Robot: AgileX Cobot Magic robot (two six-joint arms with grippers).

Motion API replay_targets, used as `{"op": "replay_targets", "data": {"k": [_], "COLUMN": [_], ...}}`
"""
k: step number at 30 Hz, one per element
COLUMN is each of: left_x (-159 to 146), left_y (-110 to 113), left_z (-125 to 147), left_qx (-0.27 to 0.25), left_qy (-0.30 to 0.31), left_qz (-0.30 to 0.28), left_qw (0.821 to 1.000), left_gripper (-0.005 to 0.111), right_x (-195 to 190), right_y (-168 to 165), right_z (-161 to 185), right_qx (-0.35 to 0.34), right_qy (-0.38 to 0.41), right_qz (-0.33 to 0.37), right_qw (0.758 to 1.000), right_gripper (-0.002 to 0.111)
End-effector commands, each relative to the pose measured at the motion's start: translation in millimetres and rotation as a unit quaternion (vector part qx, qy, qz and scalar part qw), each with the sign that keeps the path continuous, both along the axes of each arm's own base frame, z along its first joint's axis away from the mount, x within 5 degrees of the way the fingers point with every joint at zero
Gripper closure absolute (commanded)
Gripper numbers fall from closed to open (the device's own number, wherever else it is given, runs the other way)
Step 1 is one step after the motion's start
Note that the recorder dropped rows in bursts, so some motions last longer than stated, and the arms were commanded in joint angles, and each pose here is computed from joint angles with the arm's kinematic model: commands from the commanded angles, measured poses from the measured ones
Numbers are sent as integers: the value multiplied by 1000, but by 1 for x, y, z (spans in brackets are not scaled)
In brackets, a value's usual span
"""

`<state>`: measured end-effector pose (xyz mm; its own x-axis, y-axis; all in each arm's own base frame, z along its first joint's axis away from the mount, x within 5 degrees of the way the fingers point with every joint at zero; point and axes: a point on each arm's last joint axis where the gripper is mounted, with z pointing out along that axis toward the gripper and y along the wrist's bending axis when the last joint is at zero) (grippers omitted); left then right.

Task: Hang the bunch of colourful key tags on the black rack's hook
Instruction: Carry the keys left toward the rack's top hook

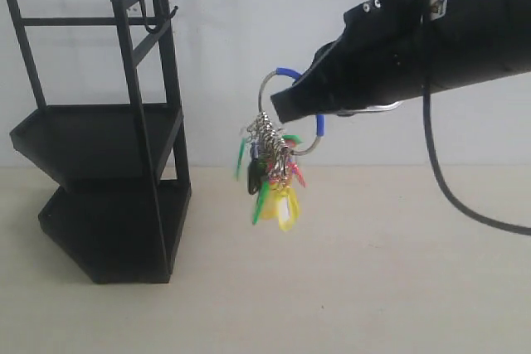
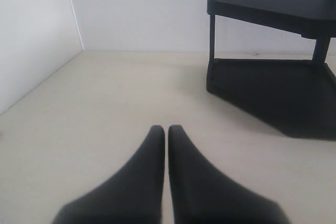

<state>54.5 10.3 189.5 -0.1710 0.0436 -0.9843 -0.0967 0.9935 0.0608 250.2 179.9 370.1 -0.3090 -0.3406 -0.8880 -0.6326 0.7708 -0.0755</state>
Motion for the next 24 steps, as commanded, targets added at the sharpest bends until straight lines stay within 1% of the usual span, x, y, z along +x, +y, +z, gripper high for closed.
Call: {"op": "replay_targets", "data": {"k": [1, 2, 3, 5, 6, 7, 8, 9, 10, 12, 13, 14, 16, 17, 19, 20, 22, 24], "left_x": [0, 0, 0, 0, 0, 0, 0, 0, 0, 0, 0, 0, 0, 0, 0, 0, 0, 0], "left_y": [0, 0, 0, 0, 0, 0, 0, 0, 0, 0, 0, 0, 0, 0, 0, 0, 0, 0], "left_z": [1, 1, 1, 1, 1, 1, 1, 1, 1, 1, 1, 1, 1, 1, 1, 1, 1, 1], "left_qx": [-3, -3, -3, -3, -3, -3, -3, -3, -3, -3, -3, -3, -3, -3, -3, -3, -3, -3], "left_qy": [-3, -3, -3, -3, -3, -3, -3, -3, -3, -2, -2, -2, -2, -2, -2, -2, -2, -2], "left_qz": [-2, -2, -2, -2, -2, -2, -2, -2, -2, -1, -1, -1, -1, -1, -1, -1, -1, -1], "left_qw": [1000, 1000, 1000, 1000, 1000, 1000, 1000, 1000, 1000, 1000, 1000, 1000, 1000, 1000, 1000, 1000, 1000, 1000], "left_gripper": [102, 102, 102, 102, 102, 102, 102, 102, 102, 102, 102, 102, 102, 102, 102, 102, 102, 102], "right_x": [1, -3, -2, 6, 8, 5, -2, -6, -4, 7, 8, 5, -3, -1, 9, 10, 7, 7], "right_y": [5, 11, 10, 2, 1, 5, 13, 17, 15, 4, 4, 11, 23, 22, 11, 12, 21, 29], "right_z": [8, 5, 5, 8, 9, 7, 5, 4, 5, 11, 11, 8, 3, 4, 8, 8, 8, 10], "right_qx": [19, -18, -18, 48, 64, 44, 2, -26, -19, 66, 78, 60, -1, 6, 73, 87, 74, 93], "right_qy": [-35, -49, -50, -29, -23, -29, -45, -59, -59, -35, -31, -36, -63, -64, -44, -42, -64, -83], "right_qz": [2, 30, 27, -23, -34, -16, 20, 42, 35, -26, -33, -14, 35, 29, -21, -25, 0, 8], "right_qw": [999, 998, 998, 998, 997, 998, 999, 997, 997, 997, 996, 997, 997, 998, 996, 995, 995, 992], "right_gripper": [109, 109, 109, 109, 109, 109, 109, 109, 109, 109, 109, 109, 109, 109, 109, 109, 109, 109]}}
